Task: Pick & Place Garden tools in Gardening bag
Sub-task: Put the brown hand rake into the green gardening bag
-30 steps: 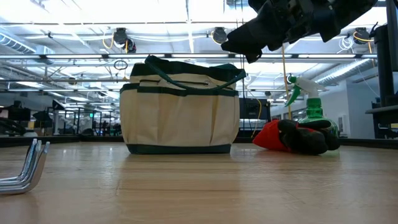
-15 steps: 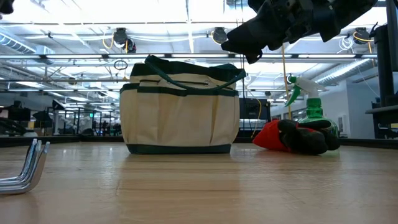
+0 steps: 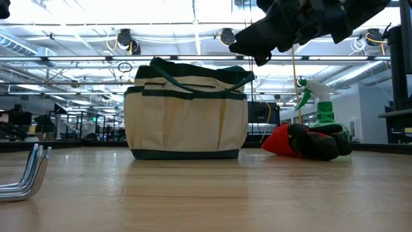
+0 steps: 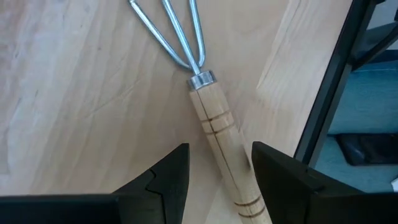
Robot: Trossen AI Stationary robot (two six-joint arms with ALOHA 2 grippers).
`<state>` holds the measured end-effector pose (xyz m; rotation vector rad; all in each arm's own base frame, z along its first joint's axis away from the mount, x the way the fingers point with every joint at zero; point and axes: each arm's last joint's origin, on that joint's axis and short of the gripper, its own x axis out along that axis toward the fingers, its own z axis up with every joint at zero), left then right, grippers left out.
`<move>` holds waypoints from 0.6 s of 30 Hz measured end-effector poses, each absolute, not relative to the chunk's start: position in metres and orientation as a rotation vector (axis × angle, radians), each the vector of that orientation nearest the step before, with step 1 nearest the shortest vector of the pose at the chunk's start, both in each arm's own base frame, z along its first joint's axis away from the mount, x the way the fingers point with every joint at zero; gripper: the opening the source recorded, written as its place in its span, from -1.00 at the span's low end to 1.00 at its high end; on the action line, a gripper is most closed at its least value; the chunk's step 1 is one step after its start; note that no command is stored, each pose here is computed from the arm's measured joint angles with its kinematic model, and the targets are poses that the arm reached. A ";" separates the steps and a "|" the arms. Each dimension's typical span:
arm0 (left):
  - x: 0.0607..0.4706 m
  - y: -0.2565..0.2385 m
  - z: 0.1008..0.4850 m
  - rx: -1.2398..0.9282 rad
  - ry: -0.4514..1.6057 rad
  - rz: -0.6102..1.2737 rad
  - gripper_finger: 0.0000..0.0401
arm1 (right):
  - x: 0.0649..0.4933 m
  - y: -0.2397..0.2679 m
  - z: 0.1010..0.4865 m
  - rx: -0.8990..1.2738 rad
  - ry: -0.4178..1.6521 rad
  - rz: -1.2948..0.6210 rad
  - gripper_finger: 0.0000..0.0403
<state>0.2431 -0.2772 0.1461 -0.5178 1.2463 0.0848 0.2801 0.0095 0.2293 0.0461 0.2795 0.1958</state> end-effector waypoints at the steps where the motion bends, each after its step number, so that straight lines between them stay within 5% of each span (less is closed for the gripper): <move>1: 0.243 -0.277 0.146 -0.516 1.245 0.087 -0.12 | 0.280 0.010 0.229 0.046 0.280 0.196 -0.23; 18: 0.241 -0.277 0.146 -0.497 1.232 0.104 -0.12 | 0.280 0.010 0.229 0.046 0.281 0.196 -0.23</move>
